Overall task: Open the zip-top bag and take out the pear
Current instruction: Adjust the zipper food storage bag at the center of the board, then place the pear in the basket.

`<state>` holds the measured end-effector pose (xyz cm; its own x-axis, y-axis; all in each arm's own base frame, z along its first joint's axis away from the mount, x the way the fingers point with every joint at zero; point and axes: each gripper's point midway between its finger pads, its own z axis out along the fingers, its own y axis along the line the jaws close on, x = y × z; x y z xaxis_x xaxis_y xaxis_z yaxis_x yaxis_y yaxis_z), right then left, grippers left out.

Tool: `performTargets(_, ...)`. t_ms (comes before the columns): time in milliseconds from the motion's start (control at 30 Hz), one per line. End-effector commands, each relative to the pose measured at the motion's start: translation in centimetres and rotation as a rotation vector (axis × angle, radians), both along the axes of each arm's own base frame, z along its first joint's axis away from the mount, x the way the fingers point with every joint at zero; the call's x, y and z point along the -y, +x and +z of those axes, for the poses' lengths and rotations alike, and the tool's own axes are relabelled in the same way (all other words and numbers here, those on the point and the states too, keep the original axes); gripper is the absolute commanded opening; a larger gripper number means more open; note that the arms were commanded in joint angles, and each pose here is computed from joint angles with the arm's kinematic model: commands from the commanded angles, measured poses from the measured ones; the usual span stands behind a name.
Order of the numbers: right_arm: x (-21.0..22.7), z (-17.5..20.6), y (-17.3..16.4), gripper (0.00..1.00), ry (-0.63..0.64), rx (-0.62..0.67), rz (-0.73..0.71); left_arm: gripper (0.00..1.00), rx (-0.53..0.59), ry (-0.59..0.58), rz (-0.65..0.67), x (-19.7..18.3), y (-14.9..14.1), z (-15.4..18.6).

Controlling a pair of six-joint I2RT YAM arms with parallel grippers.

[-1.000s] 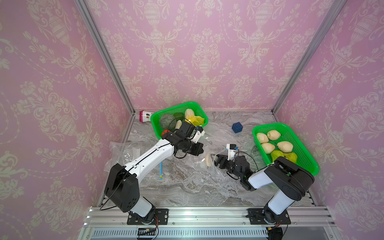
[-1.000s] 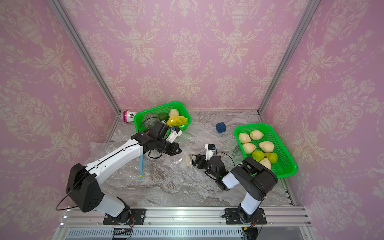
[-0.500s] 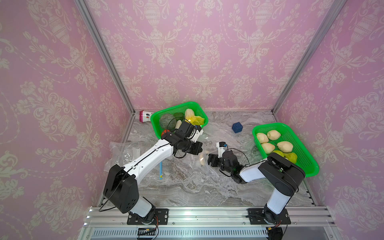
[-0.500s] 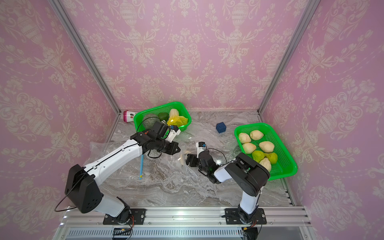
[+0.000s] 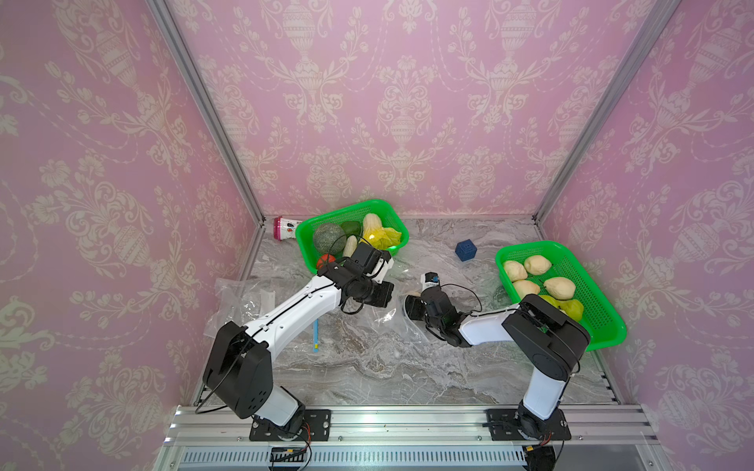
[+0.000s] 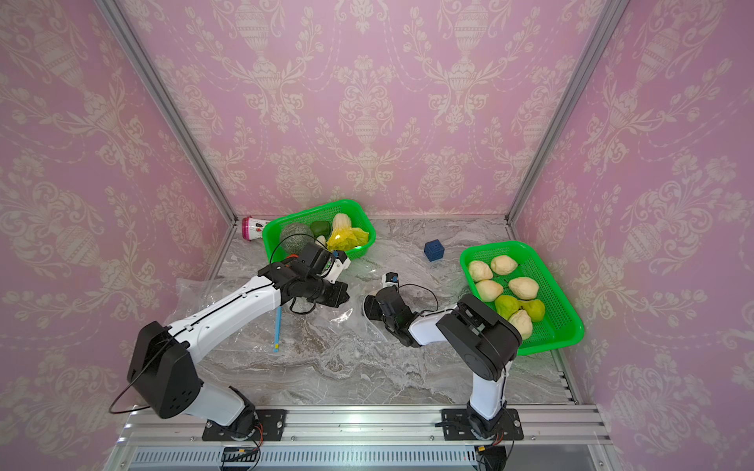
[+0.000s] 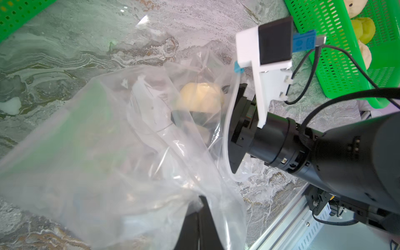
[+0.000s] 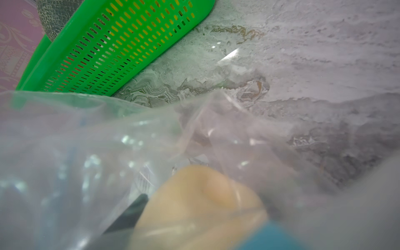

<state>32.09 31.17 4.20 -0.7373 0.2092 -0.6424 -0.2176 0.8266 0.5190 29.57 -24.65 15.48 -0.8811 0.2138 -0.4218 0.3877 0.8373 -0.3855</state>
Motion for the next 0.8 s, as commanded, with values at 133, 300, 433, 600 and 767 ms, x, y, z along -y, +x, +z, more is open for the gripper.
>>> performTargets(133, 5.1, 2.6, -1.0, 0.66, 0.035, -0.010, -0.011, 0.00, -0.093, -0.033, 0.222, -3.7, 0.2, -2.6)
performTargets(300, 9.0, 5.5, -1.4, 0.64, 0.105, 0.003, -0.026, 0.00, -0.089, 0.062, 0.281, -6.4, 0.8, -4.4)
performTargets(433, 12.9, 8.2, -1.0, 0.64, 0.143, 0.039, -0.104, 0.00, -0.119, 0.086, 0.308, -7.5, 1.3, -6.2)
performTargets(600, 20.1, 12.7, 0.3, 0.66, 0.107, 0.141, -0.273, 0.00, -0.108, 0.104, 0.321, -7.9, 2.0, -6.5)
performTargets(767, 28.8, 14.8, 1.7, 0.66, 0.064, 0.171, -0.448, 0.00, -0.115, 0.066, 0.372, -9.1, 2.9, -6.1)
